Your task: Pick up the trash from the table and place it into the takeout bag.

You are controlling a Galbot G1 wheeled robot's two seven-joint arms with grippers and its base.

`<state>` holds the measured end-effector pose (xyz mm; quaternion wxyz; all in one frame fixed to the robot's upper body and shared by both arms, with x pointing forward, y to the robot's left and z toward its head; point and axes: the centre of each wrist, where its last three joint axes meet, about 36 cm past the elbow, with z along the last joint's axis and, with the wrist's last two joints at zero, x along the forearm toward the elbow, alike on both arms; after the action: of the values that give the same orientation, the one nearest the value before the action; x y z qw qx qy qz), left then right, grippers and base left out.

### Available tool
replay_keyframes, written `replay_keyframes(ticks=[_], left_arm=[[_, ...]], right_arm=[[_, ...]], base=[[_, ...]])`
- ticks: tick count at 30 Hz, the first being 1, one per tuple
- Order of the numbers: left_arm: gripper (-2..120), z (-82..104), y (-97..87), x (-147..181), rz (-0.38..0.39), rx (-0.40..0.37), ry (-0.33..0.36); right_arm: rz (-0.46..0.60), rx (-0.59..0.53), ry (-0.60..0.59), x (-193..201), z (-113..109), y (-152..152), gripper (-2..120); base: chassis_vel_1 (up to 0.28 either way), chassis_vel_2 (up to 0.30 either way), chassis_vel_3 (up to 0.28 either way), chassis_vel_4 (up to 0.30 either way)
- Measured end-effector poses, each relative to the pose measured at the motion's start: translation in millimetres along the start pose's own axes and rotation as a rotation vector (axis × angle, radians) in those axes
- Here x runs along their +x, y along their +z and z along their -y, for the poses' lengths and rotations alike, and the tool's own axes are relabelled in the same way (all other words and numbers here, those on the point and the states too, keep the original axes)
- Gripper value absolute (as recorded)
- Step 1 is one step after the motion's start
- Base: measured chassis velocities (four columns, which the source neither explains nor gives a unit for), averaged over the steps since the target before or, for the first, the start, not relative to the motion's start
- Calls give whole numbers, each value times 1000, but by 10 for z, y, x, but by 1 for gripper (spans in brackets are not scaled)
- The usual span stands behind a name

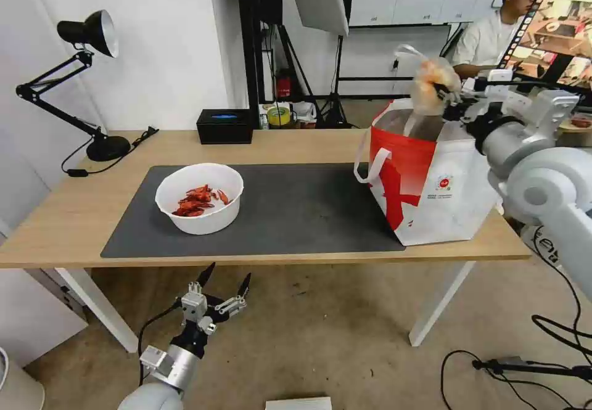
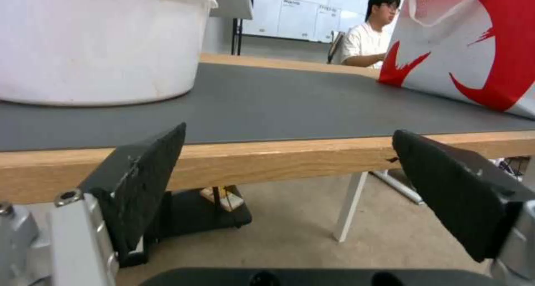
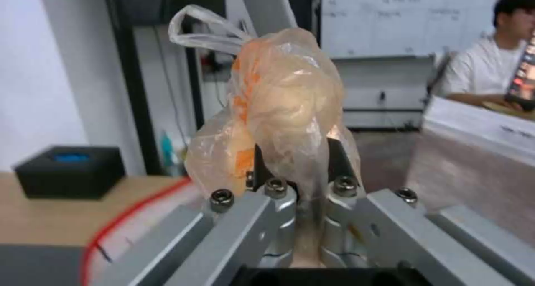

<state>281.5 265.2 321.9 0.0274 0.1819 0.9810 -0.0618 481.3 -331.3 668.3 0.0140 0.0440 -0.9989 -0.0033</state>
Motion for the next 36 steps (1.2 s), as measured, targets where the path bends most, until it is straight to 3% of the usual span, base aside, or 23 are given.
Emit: replay_keyframes(ticks=[3, 8, 15, 18, 22, 25, 29, 33, 36], left_arm=[[100, -1, -1, -1, 0, 0, 0], [100, -11, -3, 15, -5, -3, -1], [100, -32, -11, 18, -5, -10, -4], [100, -34, -12, 18, -6, -11, -2], [100, -29, -10, 16, -6, -10, -1], [100, -22, -7, 14, -7, -10, 0], [100, -28, -22, 11, -4, -13, 2], [100, -34, -31, 15, -4, -15, 1], [100, -33, -39, 21, -3, -15, 1]], right_arm=[[-52, 20, 32, 3, 24, 22, 3], [-111, 37, 56, 23, 49, 84, 21], [-118, 46, 57, 50, 34, 90, 44], [-119, 49, 58, 51, 33, 89, 60], [-123, 50, 61, 44, 39, 105, 68], [-128, 50, 62, 48, 44, 133, 85], [-124, 50, 54, 53, 41, 133, 97], [-94, 36, 13, 70, 23, 137, 100], [-11, 6, -97, 121, -27, 144, 100]], base=[[0, 0, 0, 0], [0, 0, 0, 0], [0, 0, 0, 0], [0, 0, 0, 0], [0, 0, 0, 0], [0, 0, 0, 0], [0, 0, 0, 0], [0, 0, 0, 0], [0, 0, 0, 0]])
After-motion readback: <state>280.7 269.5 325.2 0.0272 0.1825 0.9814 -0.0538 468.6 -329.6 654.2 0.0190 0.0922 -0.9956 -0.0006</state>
